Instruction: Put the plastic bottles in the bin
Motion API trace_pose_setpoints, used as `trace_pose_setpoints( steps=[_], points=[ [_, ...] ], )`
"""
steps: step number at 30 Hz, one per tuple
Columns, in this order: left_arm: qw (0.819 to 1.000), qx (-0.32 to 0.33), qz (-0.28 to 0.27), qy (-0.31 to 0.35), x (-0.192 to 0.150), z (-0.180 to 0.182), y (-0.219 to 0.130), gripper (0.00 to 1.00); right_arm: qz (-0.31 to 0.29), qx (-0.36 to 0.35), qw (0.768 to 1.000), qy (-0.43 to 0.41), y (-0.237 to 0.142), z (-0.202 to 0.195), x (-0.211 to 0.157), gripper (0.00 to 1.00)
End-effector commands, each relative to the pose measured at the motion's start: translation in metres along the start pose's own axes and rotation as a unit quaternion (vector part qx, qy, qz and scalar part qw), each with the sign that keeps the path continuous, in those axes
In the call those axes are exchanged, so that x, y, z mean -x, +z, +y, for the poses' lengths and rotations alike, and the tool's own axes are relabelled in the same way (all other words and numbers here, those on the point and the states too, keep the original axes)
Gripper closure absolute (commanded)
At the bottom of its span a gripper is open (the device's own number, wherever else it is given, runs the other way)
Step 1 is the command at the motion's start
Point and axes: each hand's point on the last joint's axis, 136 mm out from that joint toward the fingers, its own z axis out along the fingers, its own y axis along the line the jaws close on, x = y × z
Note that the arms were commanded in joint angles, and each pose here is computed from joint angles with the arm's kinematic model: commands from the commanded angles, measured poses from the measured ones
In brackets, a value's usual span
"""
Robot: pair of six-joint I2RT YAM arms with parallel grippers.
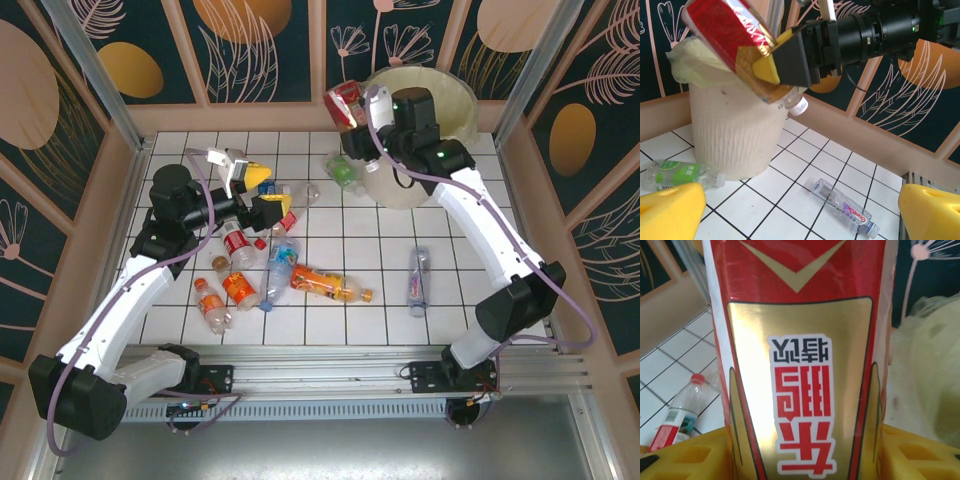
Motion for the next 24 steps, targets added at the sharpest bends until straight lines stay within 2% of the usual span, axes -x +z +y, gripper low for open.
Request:
trace_pose_setpoints(
  steps=[1,13,24],
  points=[
    [1.0,-0.021,-0.015,0.013,0.009,-0.013,-0.003,0.01,-0.056,-0.033,0.998,-0.002,-0.024,-0.019,0.038,0.42],
    [1.0,-0.022,-0.006,0.003,-0.001,-0.01,-0.002,0.01,-0.115,-0.138,0.983,0.035,-0.052,-0.109,0.065,0.42],
    [1.0,-0.021,-0.006,0.004,0.0,-0.01,-0.002,0.02,-0.087,-0.247,0.962,0.073,-0.021,-0.197,0.049,0.42]
  ],
)
